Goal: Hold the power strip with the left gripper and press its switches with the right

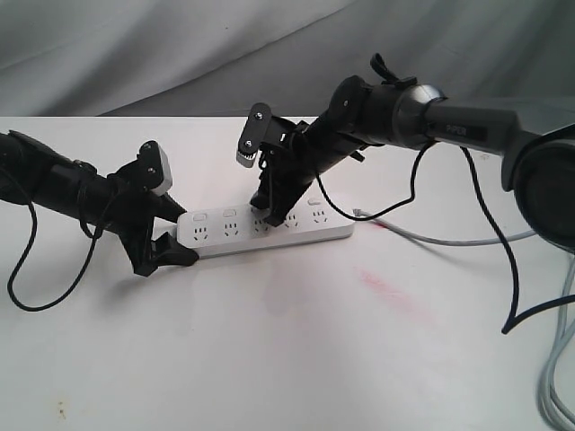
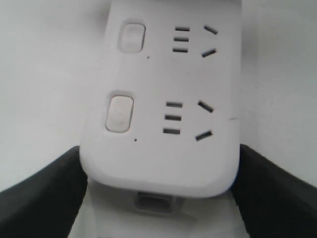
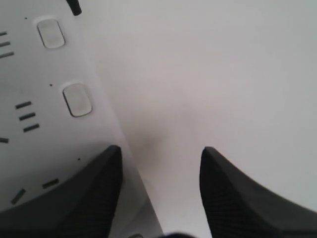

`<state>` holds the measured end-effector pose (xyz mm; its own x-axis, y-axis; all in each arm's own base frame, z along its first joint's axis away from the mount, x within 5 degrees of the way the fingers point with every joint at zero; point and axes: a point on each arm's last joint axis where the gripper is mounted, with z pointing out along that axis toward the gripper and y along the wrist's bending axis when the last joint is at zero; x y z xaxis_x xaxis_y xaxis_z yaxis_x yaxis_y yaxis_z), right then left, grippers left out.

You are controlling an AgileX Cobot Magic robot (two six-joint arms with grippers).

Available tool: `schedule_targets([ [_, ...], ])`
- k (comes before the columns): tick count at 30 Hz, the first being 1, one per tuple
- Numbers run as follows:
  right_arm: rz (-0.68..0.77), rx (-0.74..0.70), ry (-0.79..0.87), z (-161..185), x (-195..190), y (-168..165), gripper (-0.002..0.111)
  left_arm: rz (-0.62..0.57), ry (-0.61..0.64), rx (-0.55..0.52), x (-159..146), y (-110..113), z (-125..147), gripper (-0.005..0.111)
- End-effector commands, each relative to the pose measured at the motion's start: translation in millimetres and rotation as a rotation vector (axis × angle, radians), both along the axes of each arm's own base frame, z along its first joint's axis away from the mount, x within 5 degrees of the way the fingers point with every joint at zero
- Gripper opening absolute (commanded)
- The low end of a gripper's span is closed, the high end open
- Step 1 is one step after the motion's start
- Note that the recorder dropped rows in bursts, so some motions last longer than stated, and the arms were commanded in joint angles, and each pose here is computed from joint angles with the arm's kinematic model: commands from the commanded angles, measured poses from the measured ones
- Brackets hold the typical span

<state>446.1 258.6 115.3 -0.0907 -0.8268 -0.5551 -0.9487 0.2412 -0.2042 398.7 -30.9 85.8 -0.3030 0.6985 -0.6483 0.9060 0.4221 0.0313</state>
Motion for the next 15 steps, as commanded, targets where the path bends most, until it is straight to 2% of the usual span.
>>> schedule_targets([
  [1,0.061,-0.080,0.078,-37.8,-11.9,3.7,0.051,-0.016,-0.002,0.024,-0.3,1.2,-3.9,0.058],
  [8,0.053,-0.072,0.071,-30.9,-11.4,3.9,0.052,-0.016,-0.002,0.024,-0.3,1.2,-3.9,0.058],
  [15,0.041,-0.041,0.011,-2.6,-8.8,4.8,0.052,-0.016,-0.002,0.024,-0.3,1.2,-3.9,0.058],
])
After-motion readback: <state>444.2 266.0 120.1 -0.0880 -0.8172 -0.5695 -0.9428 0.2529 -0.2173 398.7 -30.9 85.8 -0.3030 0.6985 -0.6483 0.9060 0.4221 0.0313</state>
